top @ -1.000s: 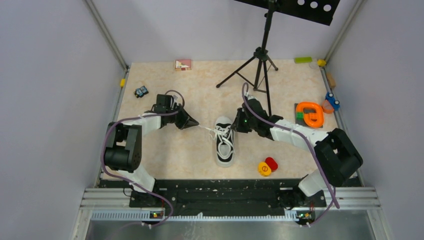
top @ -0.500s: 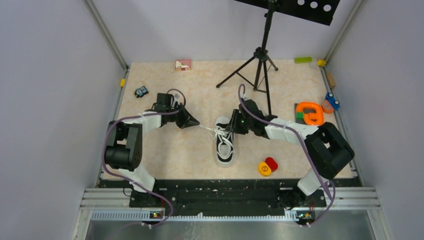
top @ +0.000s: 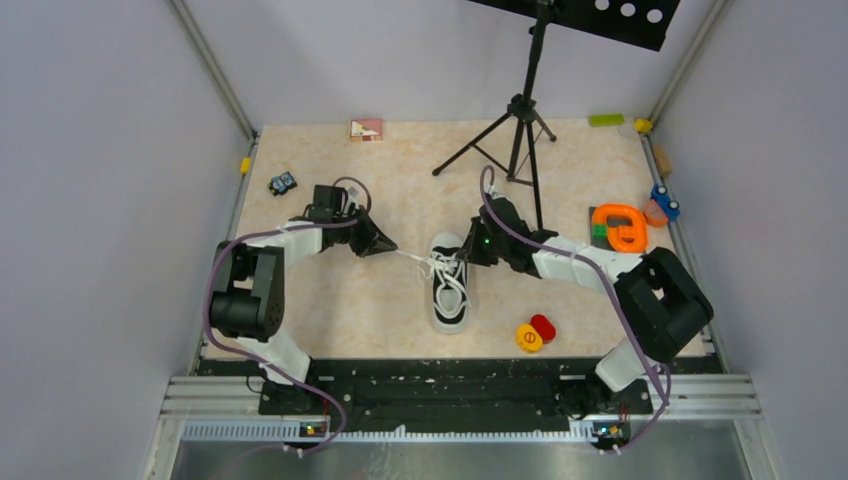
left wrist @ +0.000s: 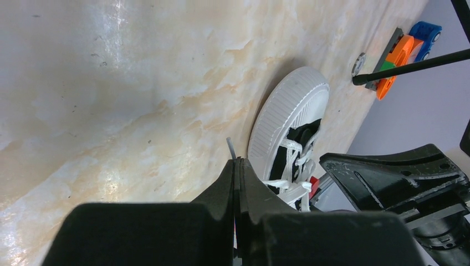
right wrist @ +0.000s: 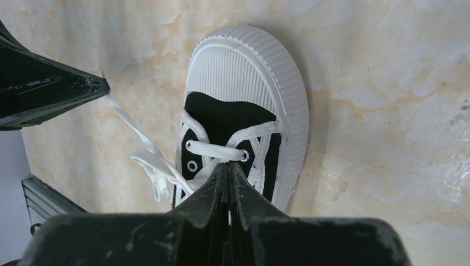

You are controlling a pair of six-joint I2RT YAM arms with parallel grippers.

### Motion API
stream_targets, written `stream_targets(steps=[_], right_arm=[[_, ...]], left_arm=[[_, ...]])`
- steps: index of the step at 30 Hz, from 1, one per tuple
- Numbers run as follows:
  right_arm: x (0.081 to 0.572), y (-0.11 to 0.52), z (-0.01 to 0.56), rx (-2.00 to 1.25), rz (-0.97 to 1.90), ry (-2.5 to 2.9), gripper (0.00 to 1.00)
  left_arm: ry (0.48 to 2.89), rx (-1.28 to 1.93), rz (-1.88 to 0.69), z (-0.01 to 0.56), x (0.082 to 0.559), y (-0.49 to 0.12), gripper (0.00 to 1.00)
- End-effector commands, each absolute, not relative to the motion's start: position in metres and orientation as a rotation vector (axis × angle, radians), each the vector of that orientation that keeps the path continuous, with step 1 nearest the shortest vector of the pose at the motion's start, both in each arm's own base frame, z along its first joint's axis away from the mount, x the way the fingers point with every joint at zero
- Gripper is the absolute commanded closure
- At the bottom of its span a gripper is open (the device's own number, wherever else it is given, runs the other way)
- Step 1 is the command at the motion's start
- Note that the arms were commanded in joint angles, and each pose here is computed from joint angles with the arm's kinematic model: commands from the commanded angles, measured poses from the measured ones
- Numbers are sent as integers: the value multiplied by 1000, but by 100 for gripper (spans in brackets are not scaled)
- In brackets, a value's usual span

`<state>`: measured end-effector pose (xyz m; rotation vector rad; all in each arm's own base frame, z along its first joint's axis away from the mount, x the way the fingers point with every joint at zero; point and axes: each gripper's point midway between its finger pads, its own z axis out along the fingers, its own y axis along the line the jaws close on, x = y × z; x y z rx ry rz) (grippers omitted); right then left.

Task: Tie the shoes
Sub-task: Tie the shoelace on the shoe.

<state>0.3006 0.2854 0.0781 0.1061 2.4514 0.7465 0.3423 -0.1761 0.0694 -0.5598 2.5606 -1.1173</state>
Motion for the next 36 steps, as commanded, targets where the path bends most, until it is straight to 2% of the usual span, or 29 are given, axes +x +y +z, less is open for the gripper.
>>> stream_targets(steps=[1,5,6,7,8,10,15,20,30,34,36], right_arm=[[310,282,102,142,772,2360,100],[310,284,104,141,792,2354,100],[310,285,104,137,796,2359,96],[309,286,104,133,803,2362,79],[309,288,103,130,807,2366,70],[309,290,103,123,823,2366,63],[307,294,97,108,837,2395,63],[302,297,91,105,861,2417,68],[295,292,75,147,844,2461,64],[294,291,71,161,837,2473,67],[293,290,70,168,835,2473,73]], left_arm=[[2518,-519,-1097,82,355,-173,100],[2517,-508,-1100,82,355,-173,100],[2516,-507,-1101,83,356,-173,100],[2518,-504,-1105,82,355,-173,100],[2519,-500,-1108,82,355,-174,100],[2523,-499,-1110,82,355,-174,100],[2525,-498,-1115,80,354,-174,100],[2525,-496,-1117,80,354,-175,100],[2528,-498,-1122,78,353,-175,100],[2529,-500,-1122,78,352,-175,100],[2530,-502,-1120,77,352,-175,100]])
